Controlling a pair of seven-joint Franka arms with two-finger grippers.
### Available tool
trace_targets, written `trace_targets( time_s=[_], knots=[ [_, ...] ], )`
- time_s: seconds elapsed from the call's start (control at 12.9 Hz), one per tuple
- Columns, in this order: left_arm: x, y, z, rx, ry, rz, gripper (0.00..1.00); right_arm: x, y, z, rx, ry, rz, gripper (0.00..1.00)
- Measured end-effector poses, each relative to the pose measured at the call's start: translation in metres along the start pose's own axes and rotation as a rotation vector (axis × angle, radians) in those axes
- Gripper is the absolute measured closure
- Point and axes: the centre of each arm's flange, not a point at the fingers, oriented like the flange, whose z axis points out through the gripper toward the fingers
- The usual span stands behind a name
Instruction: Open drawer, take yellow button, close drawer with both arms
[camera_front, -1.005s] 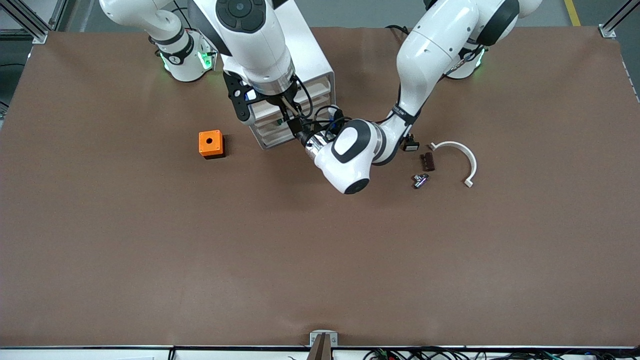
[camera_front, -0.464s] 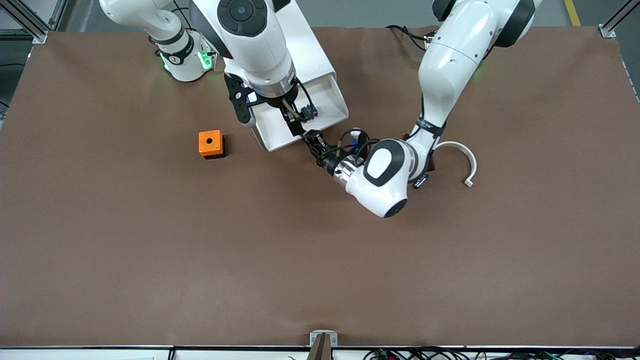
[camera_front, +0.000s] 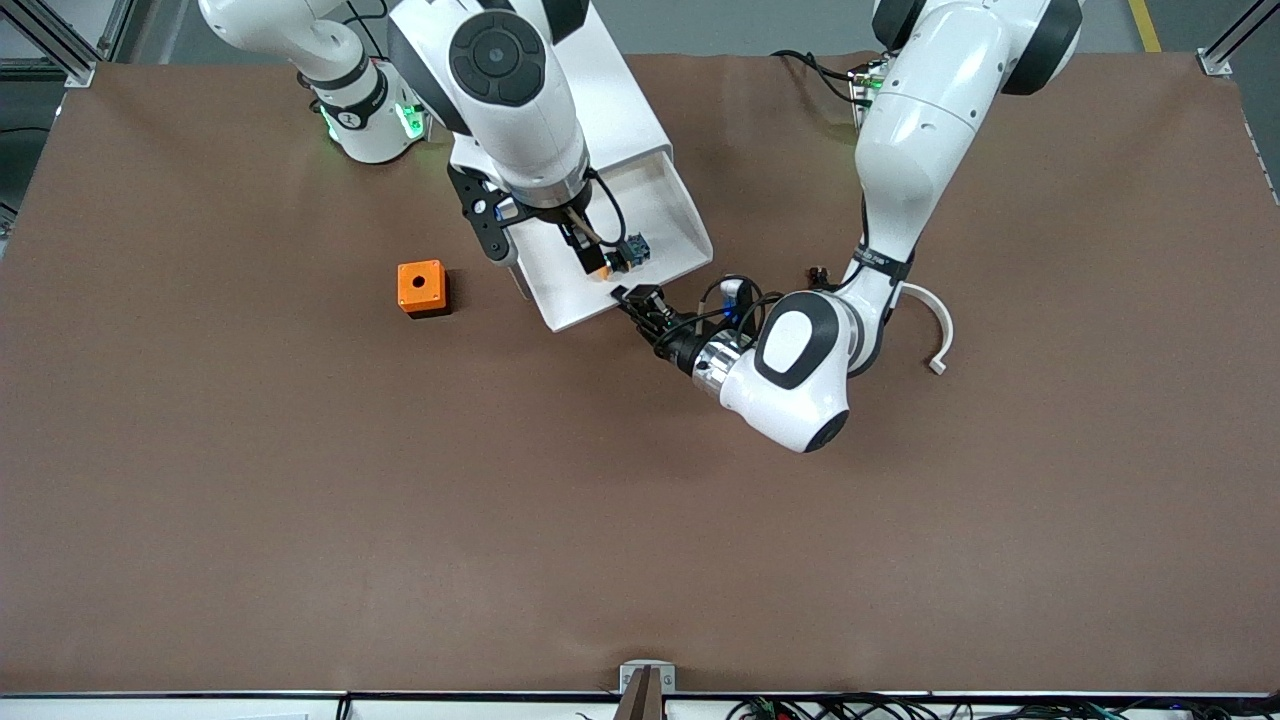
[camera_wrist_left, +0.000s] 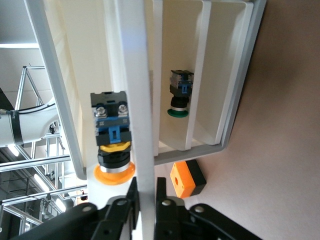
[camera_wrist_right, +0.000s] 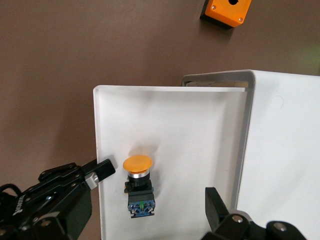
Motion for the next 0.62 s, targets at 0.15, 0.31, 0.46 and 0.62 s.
trace_targets(
  time_s=[0.15,0.31,0.46,0.62],
  knots=[
    [0.001,0.005,-0.012,-0.012,-0.020,0.006,0.56,0.004,-0.002,0.013,-0.002,0.002,0.004,0.00],
    [0.000,0.007,-0.034,-0.033,-0.053,0.034,0.35,0.005,-0.005,0.020,0.008,0.000,0.008,0.00],
    [0.002,0.013,-0.063,-0.066,-0.086,0.077,0.12,0.007,-0.008,0.020,0.033,-0.006,0.013,0.00],
    [0.008,0.022,-0.097,-0.113,-0.117,0.156,0.00,0.011,-0.011,0.022,0.037,-0.007,0.021,0.00]
  ],
)
